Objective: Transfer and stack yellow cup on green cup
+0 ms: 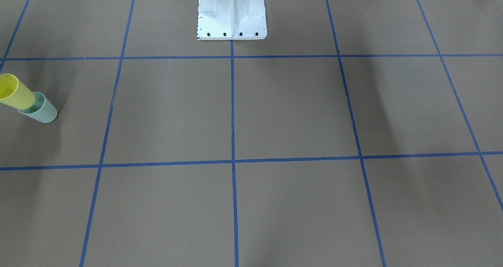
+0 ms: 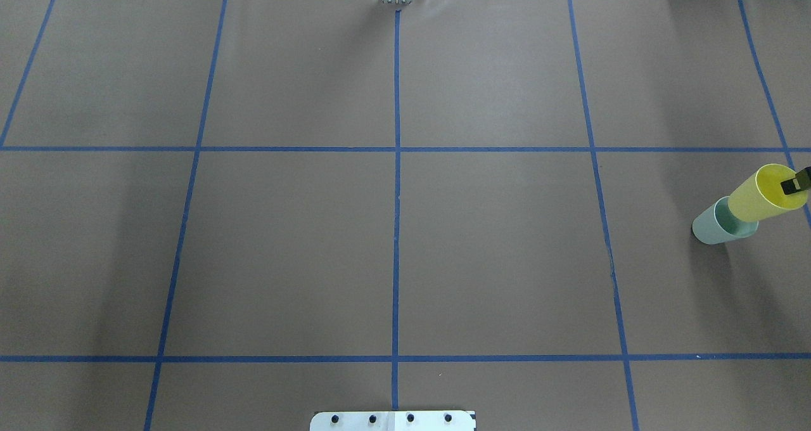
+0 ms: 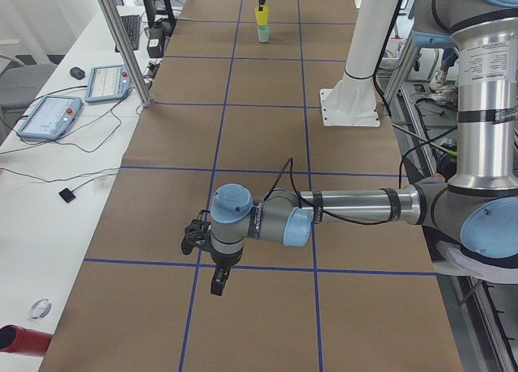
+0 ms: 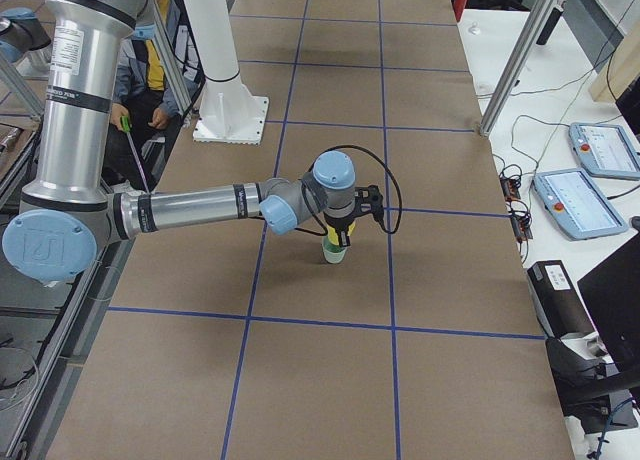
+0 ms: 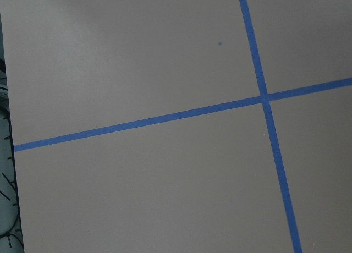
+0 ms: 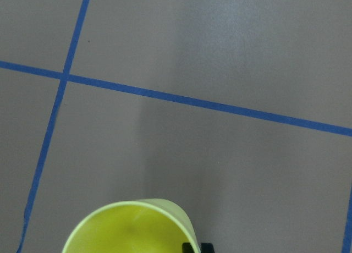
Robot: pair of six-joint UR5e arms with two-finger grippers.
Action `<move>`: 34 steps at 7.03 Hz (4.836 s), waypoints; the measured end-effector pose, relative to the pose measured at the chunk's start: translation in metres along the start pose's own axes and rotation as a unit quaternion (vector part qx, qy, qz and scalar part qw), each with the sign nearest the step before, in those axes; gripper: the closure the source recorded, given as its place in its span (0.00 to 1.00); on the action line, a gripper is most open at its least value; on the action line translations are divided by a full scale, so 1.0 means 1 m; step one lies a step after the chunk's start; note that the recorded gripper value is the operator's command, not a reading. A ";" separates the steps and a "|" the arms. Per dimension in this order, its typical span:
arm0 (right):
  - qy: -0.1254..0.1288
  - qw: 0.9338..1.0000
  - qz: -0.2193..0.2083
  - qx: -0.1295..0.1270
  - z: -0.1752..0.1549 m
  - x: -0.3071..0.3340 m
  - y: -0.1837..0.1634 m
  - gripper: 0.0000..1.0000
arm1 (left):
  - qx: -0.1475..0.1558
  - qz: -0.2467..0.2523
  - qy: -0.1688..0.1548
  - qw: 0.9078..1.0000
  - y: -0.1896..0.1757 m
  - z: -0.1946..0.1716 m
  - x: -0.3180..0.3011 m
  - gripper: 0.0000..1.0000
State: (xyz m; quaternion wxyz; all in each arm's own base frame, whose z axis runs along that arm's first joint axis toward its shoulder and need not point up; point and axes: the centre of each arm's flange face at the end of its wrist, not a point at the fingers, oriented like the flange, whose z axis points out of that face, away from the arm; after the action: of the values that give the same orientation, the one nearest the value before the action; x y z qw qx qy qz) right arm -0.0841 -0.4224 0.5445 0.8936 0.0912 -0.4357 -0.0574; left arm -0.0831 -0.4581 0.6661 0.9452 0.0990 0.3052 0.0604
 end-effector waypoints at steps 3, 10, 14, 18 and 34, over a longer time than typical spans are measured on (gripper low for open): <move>-0.003 1.000 0.003 -0.002 0.014 0.002 0.011 1.00 | 0.003 0.002 0.009 1.000 0.004 -0.003 0.005 0.00; 0.019 1.000 -0.003 -0.010 0.037 -0.006 0.011 0.52 | 0.002 0.001 0.012 1.000 0.009 -0.002 0.005 0.00; 0.018 1.000 -0.009 -0.006 0.040 -0.017 0.001 0.00 | 0.000 -0.001 0.012 1.000 0.013 0.000 0.004 0.00; 0.042 0.999 -0.010 0.000 0.005 0.009 -0.040 0.00 | -0.010 -0.010 0.027 1.000 0.029 0.008 0.002 0.00; 0.119 0.985 -0.007 -0.124 -0.052 0.162 0.008 0.00 | -0.038 -0.052 0.082 0.995 0.041 -0.001 0.010 0.00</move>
State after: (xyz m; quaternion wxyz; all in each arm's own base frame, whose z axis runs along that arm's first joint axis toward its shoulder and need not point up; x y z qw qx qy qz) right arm 0.0564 -0.4378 0.6390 0.9430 -0.0111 -0.3154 -0.1055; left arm -0.0780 -0.4161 0.6695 0.9219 0.0422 0.3838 0.0309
